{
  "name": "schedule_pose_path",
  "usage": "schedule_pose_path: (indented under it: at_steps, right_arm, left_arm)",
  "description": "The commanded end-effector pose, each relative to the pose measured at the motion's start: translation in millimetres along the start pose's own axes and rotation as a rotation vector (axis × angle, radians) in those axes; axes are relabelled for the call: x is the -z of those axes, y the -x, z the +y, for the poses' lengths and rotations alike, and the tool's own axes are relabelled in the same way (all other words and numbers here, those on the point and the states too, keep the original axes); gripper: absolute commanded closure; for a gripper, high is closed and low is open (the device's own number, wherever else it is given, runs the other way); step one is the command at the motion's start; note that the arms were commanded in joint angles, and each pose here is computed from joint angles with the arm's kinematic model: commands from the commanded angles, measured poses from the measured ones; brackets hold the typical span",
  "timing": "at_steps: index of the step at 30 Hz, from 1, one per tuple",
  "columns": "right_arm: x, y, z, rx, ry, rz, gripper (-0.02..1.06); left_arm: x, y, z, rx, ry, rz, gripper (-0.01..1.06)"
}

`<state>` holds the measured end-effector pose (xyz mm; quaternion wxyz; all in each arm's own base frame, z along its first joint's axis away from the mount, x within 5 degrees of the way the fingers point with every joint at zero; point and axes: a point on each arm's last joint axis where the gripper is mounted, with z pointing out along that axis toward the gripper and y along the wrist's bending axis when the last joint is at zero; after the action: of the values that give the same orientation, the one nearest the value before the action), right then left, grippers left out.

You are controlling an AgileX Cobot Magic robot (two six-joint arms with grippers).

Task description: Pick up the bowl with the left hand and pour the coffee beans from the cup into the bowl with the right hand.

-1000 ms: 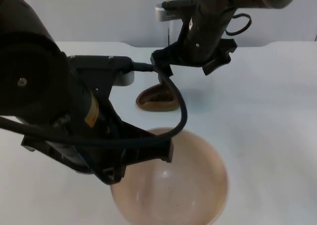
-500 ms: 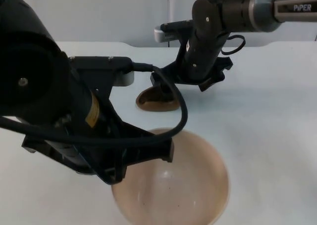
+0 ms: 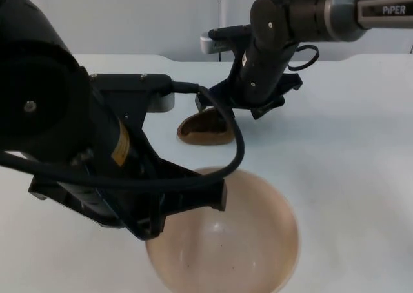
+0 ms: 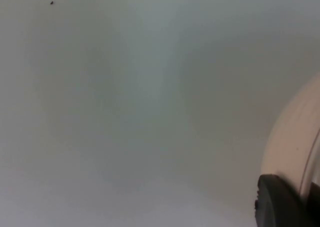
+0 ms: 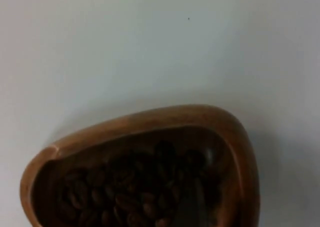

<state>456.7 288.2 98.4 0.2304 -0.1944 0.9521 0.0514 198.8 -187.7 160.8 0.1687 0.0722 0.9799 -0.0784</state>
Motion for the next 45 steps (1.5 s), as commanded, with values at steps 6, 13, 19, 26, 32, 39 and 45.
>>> schedule_pose_path:
  at_steps: [6, 13, 19, 26, 32, 39, 45]
  right_arm:
    - [-5.7, -2.1, 4.6, 0.012, 0.006, -0.002, 0.47]
    - [-5.7, -0.6, 4.9, 0.014, 0.009, -0.018, 0.71]
    - [-5.7, -0.6, 4.9, 0.022, 0.009, -0.018, 0.93]
    - [-3.6, 0.6, 5.0, 0.021, 0.01, -0.023, 1.04]
    - [-3.6, -2.1, 4.3, 0.021, 0.003, 0.007, 1.04]
    - [14.9, 5.2, 3.9, 0.019, 0.001, 0.002, 1.04]
    - [57.2, 22.9, 2.4, 0.011, 0.006, -0.052, 1.04]
  left_arm:
    - [1.5, 0.7, -3.5, 0.012, -0.021, -0.01, 1.05]
    - [1.5, 0.7, -3.5, 0.012, -0.021, -0.01, 1.05]
    - [1.5, 0.6, -3.6, 0.014, -0.021, -0.01, 1.05]
    - [1.5, 0.6, -3.6, 0.014, -0.021, -0.01, 1.05]
    - [1.5, 0.8, -3.8, 0.014, -0.024, -0.012, 1.05]
    - [1.5, 1.1, -4.1, 0.014, -0.027, -0.015, 1.05]
    - [1.5, 1.1, -4.0, 0.012, -0.027, -0.016, 1.05]
